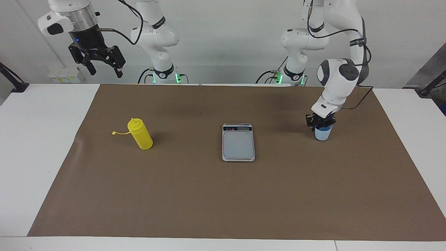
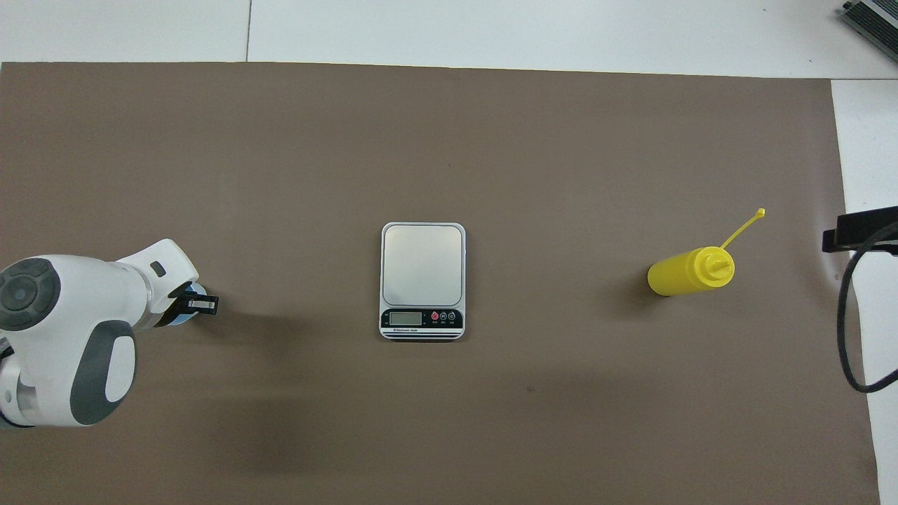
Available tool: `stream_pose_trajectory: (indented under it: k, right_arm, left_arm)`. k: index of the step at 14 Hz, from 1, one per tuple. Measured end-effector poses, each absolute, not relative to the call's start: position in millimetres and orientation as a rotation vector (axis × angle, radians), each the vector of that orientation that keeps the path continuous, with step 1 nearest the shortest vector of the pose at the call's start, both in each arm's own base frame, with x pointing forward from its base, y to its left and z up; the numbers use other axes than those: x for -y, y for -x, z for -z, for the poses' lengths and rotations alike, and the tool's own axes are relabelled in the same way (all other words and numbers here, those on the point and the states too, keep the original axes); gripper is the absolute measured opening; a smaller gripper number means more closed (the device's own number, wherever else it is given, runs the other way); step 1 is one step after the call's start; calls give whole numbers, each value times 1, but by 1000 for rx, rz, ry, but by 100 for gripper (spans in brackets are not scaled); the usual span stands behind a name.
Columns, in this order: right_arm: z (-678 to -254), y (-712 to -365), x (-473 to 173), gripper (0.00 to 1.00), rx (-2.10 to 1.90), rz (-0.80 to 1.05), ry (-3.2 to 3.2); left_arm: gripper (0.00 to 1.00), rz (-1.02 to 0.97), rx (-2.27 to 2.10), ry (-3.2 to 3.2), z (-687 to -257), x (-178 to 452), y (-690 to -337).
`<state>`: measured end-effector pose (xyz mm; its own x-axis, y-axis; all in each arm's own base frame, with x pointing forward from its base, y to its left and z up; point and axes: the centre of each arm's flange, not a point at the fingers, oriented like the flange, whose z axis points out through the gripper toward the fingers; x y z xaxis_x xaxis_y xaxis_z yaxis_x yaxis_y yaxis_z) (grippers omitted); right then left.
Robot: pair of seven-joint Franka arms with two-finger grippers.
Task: Pour seasoning into cup on scale with both arms
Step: 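Lift the blue cup with the left gripper toward the scale, then lower the blue cup onto the scale platform with the left gripper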
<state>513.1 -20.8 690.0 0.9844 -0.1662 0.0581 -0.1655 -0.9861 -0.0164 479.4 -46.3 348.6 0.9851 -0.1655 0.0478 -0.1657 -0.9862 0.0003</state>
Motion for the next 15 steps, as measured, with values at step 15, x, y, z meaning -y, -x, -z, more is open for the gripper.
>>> stream_pose_trajectory:
  k: [15]
  right_arm:
    - [-690,-513,21,100,-261,93,3118]
  left_arm:
    - [8,-199,146,-2982,-425,212,-522]
